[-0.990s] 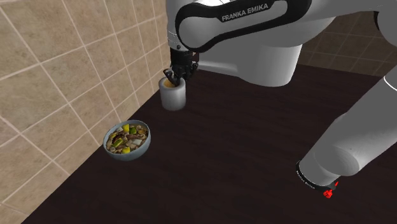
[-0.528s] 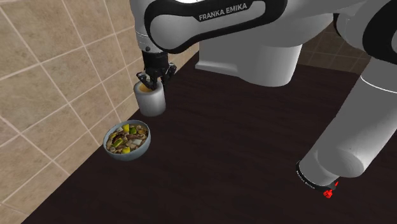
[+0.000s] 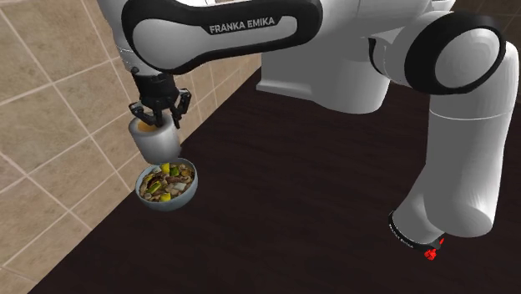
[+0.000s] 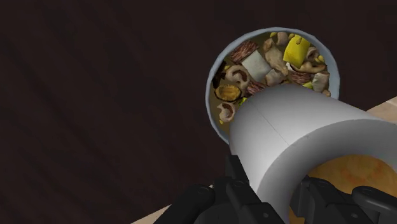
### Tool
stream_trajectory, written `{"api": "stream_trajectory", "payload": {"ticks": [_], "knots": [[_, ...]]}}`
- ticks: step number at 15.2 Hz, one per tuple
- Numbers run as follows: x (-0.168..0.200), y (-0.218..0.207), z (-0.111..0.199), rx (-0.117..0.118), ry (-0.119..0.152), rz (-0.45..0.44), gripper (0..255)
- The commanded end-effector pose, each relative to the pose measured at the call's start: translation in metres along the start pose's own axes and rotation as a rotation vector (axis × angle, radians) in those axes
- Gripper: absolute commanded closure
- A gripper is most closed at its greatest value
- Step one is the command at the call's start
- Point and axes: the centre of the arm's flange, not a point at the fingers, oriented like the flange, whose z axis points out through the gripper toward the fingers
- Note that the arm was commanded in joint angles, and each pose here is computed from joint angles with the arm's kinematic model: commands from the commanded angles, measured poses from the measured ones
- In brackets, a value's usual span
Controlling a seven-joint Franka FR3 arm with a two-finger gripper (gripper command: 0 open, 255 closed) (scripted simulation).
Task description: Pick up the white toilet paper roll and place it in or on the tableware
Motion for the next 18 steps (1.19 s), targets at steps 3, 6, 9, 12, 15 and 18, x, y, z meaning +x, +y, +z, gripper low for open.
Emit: {"api": "stream_trajectory", "payload": {"ticks": [3, 6, 9, 12, 15, 18], "knots": [[-0.001, -0.022, 0.005, 0.000, 0.001, 0.002, 255], [-0.004, -0.022, 0.021, 0.000, 0.001, 0.002, 255], [-0.006, -0.022, 0.036, 0.000, 0.001, 0.002, 255], [-0.008, -0.022, 0.052, 0.000, 0.001, 0.002, 255], [-0.011, -0.022, 0.068, 0.000, 0.001, 0.002, 255], [-0.013, -0.022, 0.083, 0.000, 0.001, 0.002, 255]]}}
